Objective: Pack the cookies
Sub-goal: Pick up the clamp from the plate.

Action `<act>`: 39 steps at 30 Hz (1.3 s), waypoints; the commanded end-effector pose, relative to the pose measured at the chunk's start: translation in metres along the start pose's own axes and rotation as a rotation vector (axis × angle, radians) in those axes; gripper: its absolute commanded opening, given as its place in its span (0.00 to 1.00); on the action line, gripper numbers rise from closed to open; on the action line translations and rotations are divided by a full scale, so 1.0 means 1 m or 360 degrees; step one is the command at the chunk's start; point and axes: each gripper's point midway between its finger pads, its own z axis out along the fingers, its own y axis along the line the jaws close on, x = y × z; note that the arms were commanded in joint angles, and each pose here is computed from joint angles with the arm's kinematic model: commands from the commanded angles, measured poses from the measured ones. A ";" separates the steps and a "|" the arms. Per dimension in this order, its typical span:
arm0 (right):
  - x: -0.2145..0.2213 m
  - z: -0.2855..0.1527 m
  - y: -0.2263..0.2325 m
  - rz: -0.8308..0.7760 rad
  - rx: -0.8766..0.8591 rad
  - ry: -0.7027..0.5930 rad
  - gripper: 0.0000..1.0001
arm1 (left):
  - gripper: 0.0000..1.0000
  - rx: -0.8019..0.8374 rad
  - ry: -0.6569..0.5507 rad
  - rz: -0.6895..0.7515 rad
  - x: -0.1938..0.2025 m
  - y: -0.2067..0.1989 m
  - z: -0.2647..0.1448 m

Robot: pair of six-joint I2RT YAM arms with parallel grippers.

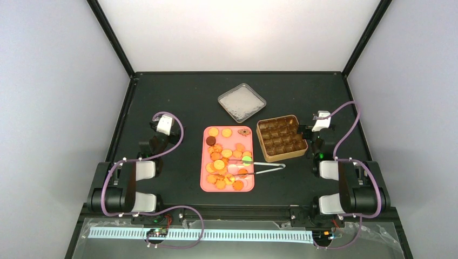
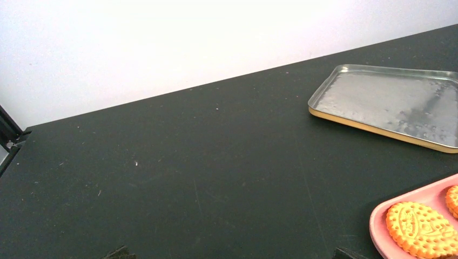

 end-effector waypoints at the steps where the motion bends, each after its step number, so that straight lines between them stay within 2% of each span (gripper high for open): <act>1: -0.021 0.003 -0.002 -0.0005 0.0029 -0.0118 1.00 | 0.99 -0.0016 -0.0093 0.0000 -0.020 0.004 0.006; 8: -0.020 0.003 -0.002 -0.0004 0.0029 -0.0116 1.00 | 0.99 -0.0026 -0.0093 0.0001 -0.020 0.006 0.007; 11: -0.027 0.002 -0.011 0.0036 0.0110 -0.0146 1.00 | 0.99 -0.0069 -0.0124 -0.0031 -0.037 0.015 0.011; 13: -0.039 0.006 -0.031 0.0119 0.0310 -0.0095 1.00 | 0.99 -0.0047 0.0058 -0.0084 -0.054 0.025 0.027; 14: -0.046 0.011 -0.038 0.0132 0.0387 -0.0007 1.00 | 0.99 -0.0016 0.0159 -0.0089 -0.065 0.027 0.035; 16: -0.069 0.021 -0.037 0.0075 0.0401 0.0100 1.00 | 0.99 0.0115 0.0289 -0.0074 -0.082 0.022 0.045; 18: -0.091 0.022 -0.028 0.0083 0.0328 0.0171 1.00 | 0.99 0.0276 0.0391 -0.0062 -0.089 0.009 0.048; 20: -0.120 0.023 -0.008 0.0162 0.0151 0.0118 1.00 | 0.99 0.0434 0.0438 -0.0009 -0.095 -0.007 0.046; 22: -0.141 0.019 -0.005 0.0566 0.0120 0.0037 1.00 | 0.99 0.0593 0.0491 0.0049 -0.095 -0.028 0.039; 24: -0.147 0.014 0.011 0.0780 -0.0045 0.0117 1.00 | 0.99 0.0746 0.0514 0.0128 -0.094 -0.055 0.031; 26: -0.155 0.006 0.045 0.0746 -0.0385 0.0133 1.00 | 0.99 0.0891 0.0552 0.0254 -0.089 -0.082 0.020; 28: -0.155 -0.005 0.068 0.0713 -0.0613 0.0127 1.00 | 0.99 0.1034 0.0613 0.0372 -0.081 -0.110 0.007; 31: -0.144 -0.016 0.095 0.0505 -0.0633 0.0230 1.00 | 0.99 0.1224 0.0713 0.0512 -0.064 -0.147 -0.009; 35: -0.117 -0.037 0.125 0.0262 -0.0604 0.0384 1.00 | 0.99 0.1424 0.0824 0.0564 -0.046 -0.184 -0.023; 37: -0.110 -0.049 0.131 0.0311 -0.0658 0.0400 1.00 | 0.99 0.1508 0.0876 0.0589 -0.037 -0.201 -0.029; 39: -0.108 -0.059 0.129 0.0476 -0.0656 0.0414 1.00 | 0.99 0.1575 0.0916 0.0605 -0.029 -0.215 -0.034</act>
